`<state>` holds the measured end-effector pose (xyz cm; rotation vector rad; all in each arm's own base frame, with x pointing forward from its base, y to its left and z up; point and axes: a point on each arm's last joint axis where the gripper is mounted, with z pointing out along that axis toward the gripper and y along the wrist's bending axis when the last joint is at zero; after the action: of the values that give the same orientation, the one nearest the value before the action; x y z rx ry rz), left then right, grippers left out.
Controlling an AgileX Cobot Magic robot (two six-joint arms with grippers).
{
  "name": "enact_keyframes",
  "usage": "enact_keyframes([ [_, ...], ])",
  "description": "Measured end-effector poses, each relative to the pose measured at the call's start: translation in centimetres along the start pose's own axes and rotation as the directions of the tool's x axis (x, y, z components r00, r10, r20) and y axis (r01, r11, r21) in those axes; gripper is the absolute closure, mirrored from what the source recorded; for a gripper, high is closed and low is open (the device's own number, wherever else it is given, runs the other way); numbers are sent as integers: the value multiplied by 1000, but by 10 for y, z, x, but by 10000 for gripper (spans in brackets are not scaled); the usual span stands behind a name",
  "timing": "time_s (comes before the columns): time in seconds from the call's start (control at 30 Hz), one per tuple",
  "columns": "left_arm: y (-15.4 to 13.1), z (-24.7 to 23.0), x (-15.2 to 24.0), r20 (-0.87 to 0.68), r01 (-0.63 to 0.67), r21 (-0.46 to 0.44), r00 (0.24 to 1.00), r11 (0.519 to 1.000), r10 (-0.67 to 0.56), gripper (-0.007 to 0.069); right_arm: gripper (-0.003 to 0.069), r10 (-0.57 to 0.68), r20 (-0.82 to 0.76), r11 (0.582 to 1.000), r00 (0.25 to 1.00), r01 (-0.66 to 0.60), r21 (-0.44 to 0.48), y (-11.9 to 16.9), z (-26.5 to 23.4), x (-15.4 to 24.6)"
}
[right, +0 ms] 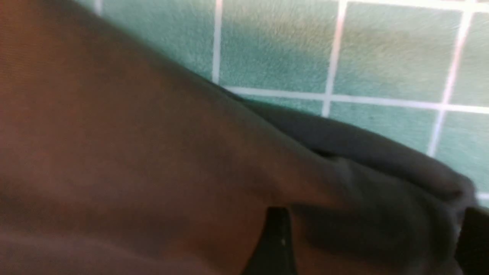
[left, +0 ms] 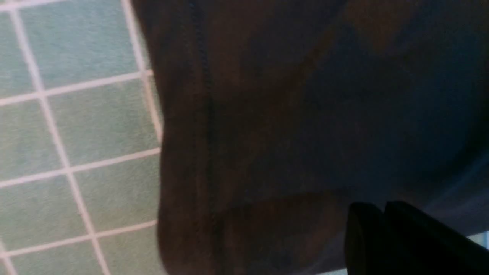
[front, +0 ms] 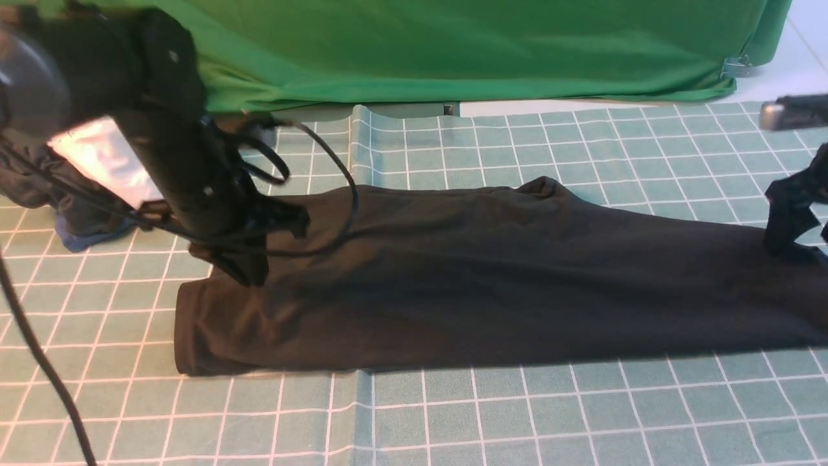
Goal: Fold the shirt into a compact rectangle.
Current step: 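Pull the folded dark garment lengthwise by its ends to straighten it flat on the table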
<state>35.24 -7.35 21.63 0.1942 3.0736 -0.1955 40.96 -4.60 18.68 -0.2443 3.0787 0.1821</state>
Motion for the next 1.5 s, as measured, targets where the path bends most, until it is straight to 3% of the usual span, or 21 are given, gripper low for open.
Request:
enact_keyframes([
  [0.1,0,12,-2,-28,4,4,1000,1000,-4,621,129,-10,-16,1000,1000,10,-6,0,8,-1],
  [0.23,1,22,-3,-55,9,5,998,1000,-9,622,474,-73,-14,997,997,73,-7,5,11,-3],
  [0.33,1,23,-3,-56,1,7,998,1000,-1,620,601,-92,-9,996,996,92,-5,6,10,-5],
  [0.4,0,23,-3,-58,-13,9,998,1000,13,618,622,-96,6,995,995,96,16,4,6,-8],
  [0.67,0,23,1,-100,-19,11,995,1000,20,618,625,-83,52,994,995,78,79,-6,-8,-16],
  [0.8,0,22,4,-130,-32,13,991,999,33,618,594,-90,27,991,996,86,107,-9,-3,-15],
  [0.9,0,22,6,-158,-41,16,986,999,43,618,454,-48,10,975,999,45,220,-21,-2,-15],
  [0.93,0,22,6,-160,-41,16,986,999,43,618,442,-49,6,971,999,46,235,-23,-2,-14],
  [0.97,0,22,7,-164,-41,16,986,999,43,618,330,-11,7,954,1000,8,299,-30,-4,-13],
  [1.0,0,22,7,-164,-41,16,986,999,43,618,320,-8,8,952,1000,5,305,-31,-4,-13],
  [1.03,0,22,7,-165,-41,16,985,999,43,618,249,9,7,940,1000,-10,341,-35,-5,-13],
  [1.17,0,22,7,-165,-41,16,985,999,43,618,185,26,10,933,1000,-28,359,-37,-6,-12],
  [1.3,0,22,7,-164,-41,16,986,999,43,618,179,64,48,937,997,-77,342,-33,-15,-13],
  [1.37,0,22,6,-160,-41,16,986,999,43,618,212,82,96,943,992,-109,314,-26,-29,-15],
  [1.5,0,22,4,-135,-43,15,990,999,45,618,429,60,267,976,962,-113,188,3,-63,-26],
])
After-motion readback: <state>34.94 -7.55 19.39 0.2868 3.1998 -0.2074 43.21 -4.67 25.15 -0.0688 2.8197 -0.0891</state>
